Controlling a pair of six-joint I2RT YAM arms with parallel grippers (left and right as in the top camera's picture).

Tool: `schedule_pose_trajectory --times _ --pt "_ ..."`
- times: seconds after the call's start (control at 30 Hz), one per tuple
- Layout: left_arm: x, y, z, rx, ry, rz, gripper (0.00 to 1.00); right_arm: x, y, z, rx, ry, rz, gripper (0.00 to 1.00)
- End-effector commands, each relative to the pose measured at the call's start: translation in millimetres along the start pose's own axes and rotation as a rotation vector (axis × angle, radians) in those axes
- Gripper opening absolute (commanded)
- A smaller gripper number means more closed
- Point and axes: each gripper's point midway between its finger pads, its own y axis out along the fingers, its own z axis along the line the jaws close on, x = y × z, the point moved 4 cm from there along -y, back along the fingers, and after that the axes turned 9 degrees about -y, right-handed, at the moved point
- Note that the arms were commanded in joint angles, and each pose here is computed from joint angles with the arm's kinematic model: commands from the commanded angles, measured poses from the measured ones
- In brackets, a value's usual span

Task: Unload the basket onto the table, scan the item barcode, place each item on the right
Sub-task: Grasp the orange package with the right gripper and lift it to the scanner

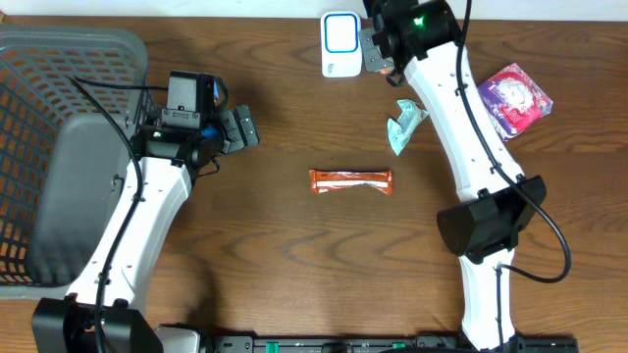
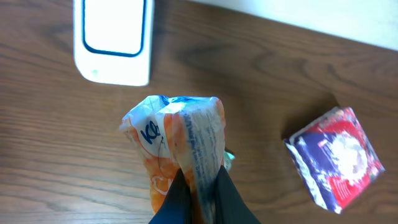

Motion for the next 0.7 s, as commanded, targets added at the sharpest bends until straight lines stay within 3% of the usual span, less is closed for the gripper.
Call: schedule_pose_trajectory --times 0.0,0.4,0.67 --pt "11.6 -12.2 -4.7 -0.009 -0.012 -0.050 0.98 -5.0 8.4 -4.8 -0.059 0.008 0.030 0.01" --pt "11.6 -12.2 -4.7 -0.009 -0.012 -0.050 0.98 -5.5 8.5 -5.6 -0.063 0.007 0.032 0.01" --pt "11.6 -12.2 -4.6 -0.009 -0.012 -0.050 0.98 12.2 6.5 -26.0 -0.213 -0.008 -0.048 0.01"
